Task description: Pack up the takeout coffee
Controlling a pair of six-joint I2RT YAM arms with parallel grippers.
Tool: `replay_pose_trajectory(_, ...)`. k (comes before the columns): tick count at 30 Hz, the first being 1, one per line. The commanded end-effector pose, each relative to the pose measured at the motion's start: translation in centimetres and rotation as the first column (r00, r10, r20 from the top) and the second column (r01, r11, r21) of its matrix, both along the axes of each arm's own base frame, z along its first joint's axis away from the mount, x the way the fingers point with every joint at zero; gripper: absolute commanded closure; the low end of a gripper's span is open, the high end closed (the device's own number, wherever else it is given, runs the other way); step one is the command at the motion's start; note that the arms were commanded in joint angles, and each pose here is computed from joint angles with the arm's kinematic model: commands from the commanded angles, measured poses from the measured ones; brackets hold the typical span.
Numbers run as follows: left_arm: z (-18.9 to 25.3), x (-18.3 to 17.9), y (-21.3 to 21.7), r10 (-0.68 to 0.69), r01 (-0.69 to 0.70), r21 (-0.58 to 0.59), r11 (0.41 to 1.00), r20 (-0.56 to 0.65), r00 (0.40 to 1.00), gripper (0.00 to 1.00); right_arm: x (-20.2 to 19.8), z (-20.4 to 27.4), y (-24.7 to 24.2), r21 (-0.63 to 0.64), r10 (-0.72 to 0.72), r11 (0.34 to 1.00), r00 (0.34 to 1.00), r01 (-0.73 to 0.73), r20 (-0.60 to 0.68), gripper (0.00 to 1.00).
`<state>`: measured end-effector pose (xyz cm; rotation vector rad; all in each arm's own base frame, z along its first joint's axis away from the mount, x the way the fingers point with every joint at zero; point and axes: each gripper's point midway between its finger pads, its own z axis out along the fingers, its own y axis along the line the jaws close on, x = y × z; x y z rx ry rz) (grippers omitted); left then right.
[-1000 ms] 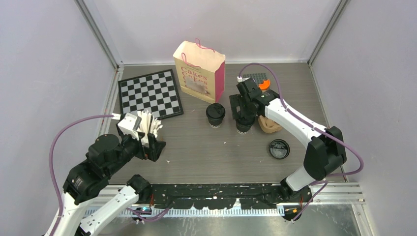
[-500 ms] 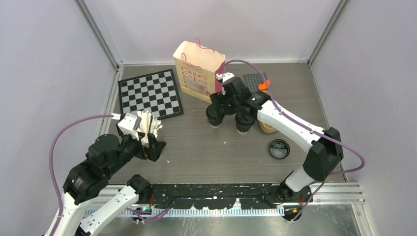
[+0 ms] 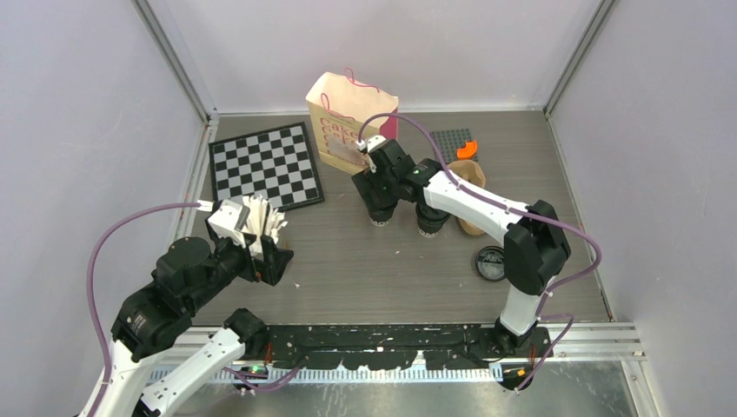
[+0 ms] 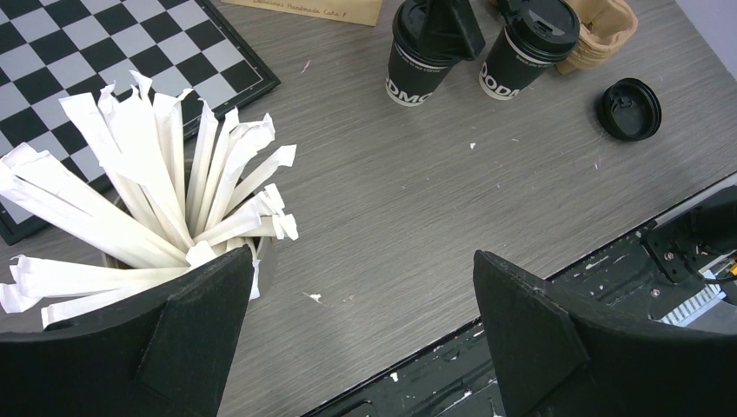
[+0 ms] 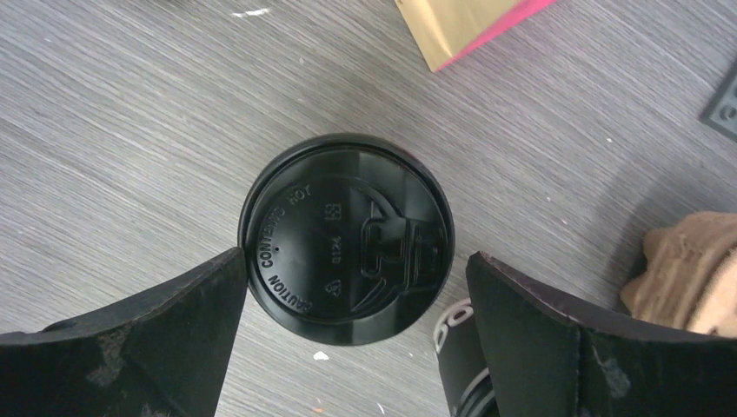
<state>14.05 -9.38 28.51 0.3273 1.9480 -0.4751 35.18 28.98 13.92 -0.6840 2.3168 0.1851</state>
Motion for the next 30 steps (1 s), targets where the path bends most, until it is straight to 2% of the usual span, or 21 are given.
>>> replay_pose_trajectory(1,1.4,0.2,-0.2,0.0,0.001,-0.024,1.0,0.03,1.0,0.0,1.9,1.5,1.0,-0.006,0.0,1.0,0.996,0.0,0.09,0.02)
replay_pose_trajectory(9,1.4,0.3,-0.2,0.001,0.0,-0.025,1.0,0.027,1.0,0.0,2.0,0.2,0.7,-0.049,0.003,0.999,0.998,0.0,0.07,0.12)
replay_pose_trajectory(19,1.4,0.5,-0.2,0.011,-0.01,-0.02,1.0,0.025,1.0,0.0,2.4,0.5,-2.1,-0.037,-0.048,0.998,0.997,0.05,0.063,0.15)
replay_pose_trajectory(30,1.2,1.1,-0.8,0.003,-0.003,-0.014,1.0,0.013,1.0,0.0,3.7,0.1,-5.9,-0.004,-0.125,0.992,0.992,0.126,0.03,0.12)
